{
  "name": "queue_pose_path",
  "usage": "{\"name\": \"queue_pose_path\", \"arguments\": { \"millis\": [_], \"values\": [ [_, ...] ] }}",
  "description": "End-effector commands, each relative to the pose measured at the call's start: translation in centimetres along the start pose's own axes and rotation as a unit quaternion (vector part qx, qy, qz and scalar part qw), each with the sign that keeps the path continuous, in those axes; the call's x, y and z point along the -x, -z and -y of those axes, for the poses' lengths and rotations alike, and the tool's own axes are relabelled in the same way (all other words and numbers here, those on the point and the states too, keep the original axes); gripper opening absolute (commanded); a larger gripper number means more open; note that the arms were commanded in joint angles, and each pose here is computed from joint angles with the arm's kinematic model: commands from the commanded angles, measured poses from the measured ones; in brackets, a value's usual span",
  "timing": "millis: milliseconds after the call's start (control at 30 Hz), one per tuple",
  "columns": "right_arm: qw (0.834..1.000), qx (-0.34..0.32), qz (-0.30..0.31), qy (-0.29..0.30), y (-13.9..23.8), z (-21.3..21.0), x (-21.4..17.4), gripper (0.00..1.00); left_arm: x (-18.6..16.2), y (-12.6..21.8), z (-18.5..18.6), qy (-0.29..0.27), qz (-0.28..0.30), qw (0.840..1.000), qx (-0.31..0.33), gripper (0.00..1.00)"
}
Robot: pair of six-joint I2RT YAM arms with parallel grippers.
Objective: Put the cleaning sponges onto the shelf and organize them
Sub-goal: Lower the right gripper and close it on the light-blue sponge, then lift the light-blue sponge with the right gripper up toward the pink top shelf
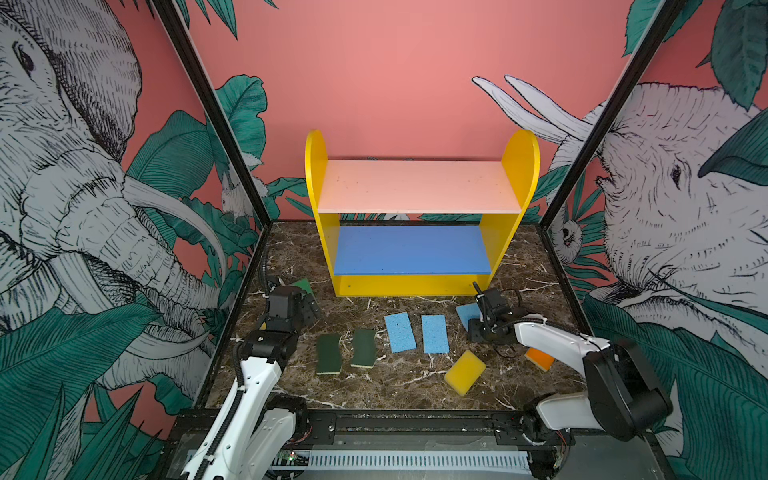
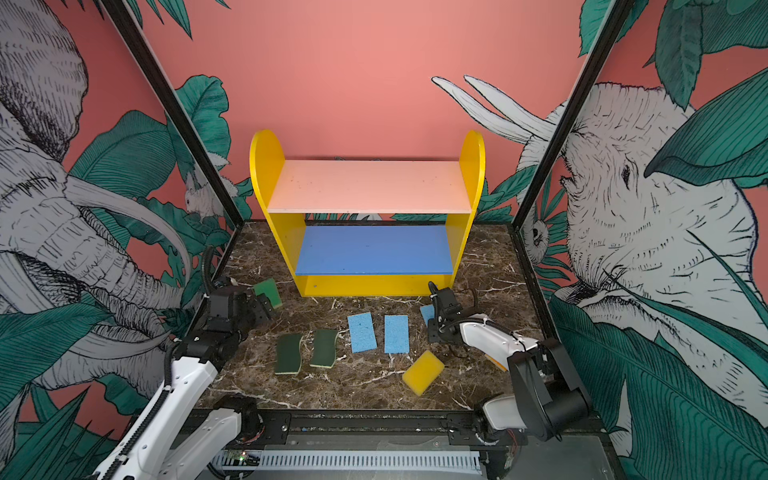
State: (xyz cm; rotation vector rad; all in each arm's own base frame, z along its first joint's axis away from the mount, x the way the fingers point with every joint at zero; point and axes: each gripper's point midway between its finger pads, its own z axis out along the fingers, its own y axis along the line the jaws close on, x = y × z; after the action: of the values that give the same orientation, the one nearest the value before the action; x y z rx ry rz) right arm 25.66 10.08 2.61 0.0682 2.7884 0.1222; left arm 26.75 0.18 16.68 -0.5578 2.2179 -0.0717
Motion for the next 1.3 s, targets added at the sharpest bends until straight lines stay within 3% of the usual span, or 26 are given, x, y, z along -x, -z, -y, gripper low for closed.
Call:
{"name": "queue_pose_path", "arguments": {
  "millis": [0,200,600,1267],
  "values": [
    [1.0,0.006,0.002,-0.015,0.9,-0.1,-0.3,0.6,1.3,1.0,0.7,-0.008,0.008,1.0,-0.01,0.87],
    [0.999,0.015,0.017,-0.04,2.9,-0.3,-0.2,0.58,1.7,1.4,1.1,-0.012,0.009,1.0,-0.02,0.87],
    [0.996,0.035,0.074,-0.035,8.7,-1.8,0.9,0.57,2.9,2.4,2.1,-0.029,0.014,0.999,-0.037,0.87],
    [0.976,0.049,0.198,0.079,21.2,-7.8,4.7,0.55,4.0,3.4,2.3,-0.02,0.036,0.998,-0.043,0.87]
  ]
}}
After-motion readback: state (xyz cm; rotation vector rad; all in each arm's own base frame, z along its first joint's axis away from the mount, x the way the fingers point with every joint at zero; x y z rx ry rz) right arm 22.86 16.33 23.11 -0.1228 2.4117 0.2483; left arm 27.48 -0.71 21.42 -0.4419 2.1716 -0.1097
